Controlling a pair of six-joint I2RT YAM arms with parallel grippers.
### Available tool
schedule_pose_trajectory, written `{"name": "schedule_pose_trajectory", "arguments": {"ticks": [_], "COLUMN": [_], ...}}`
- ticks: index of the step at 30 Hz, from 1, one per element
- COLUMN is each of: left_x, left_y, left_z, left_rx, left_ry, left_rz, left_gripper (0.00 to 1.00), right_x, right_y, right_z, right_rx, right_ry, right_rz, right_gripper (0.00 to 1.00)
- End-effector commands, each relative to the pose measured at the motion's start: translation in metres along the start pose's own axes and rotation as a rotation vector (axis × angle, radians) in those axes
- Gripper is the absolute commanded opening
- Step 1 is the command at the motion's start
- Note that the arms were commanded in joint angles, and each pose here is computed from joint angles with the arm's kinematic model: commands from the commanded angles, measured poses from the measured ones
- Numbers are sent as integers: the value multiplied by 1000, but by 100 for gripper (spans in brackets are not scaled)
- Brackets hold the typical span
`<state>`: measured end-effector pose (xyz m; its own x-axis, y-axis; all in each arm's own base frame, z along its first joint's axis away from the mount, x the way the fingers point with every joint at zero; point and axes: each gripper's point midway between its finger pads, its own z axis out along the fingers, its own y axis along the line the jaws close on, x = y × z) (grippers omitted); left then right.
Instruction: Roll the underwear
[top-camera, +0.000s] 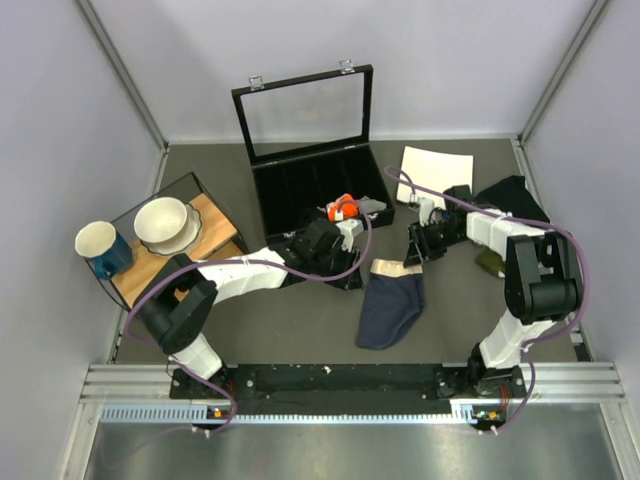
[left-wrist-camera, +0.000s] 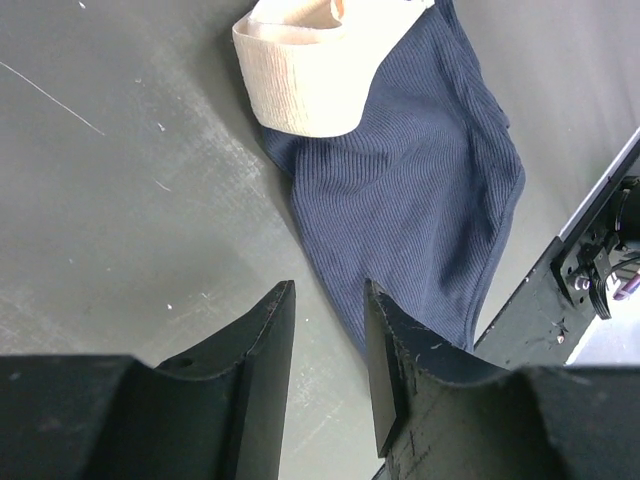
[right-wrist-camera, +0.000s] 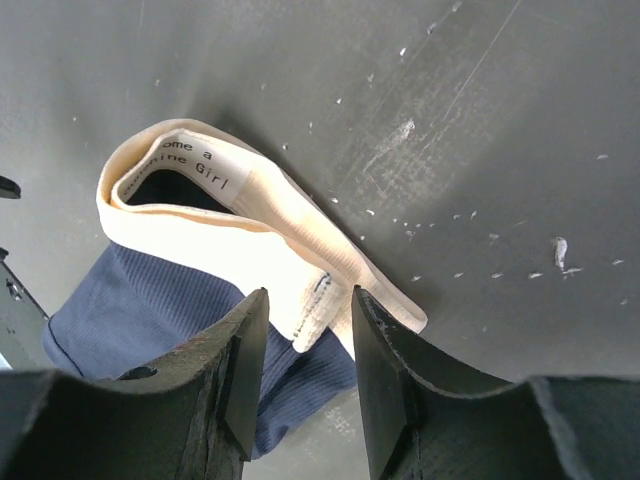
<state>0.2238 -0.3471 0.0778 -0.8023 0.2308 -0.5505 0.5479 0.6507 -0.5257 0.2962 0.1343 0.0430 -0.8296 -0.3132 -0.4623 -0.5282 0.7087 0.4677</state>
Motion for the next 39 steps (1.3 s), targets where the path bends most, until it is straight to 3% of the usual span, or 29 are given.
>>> {"name": "schedule_pose_trajectory", "arguments": {"ticks": [1,8,13,16,17,20,39], "left_x": [-18,-30,-36,-44,-46,-51,-63], "left_y": [-14,-22,-29,-35,-36,-40,-31], "left_z": [-4,-5,-1,1,2,7,52], "left_rx": [52,72,99,121,124,140,123], "left_ry": [-57,-70,-64,-67,-66,-62,10], "left_rz": [35,52,56,61,62,67,38], "left_gripper": [39,38,38,37,37,36,33], "right_x": [-14,-11,-10,-11,-12,-14,-27], "right_y": [-6,-6,-5,-4,-4,-3,-15], "right_z": [-2,1,3,3,1,-1,-21], "right_rx": [15,6,-5,-11,-9,-7,93], "right_ry": [-27,-13,-3,-6,-9,-18,-81], "right_rz": [-2,11,17,20,19,10,-6], "right_gripper": [39,41,33,23,14,1,0]}}
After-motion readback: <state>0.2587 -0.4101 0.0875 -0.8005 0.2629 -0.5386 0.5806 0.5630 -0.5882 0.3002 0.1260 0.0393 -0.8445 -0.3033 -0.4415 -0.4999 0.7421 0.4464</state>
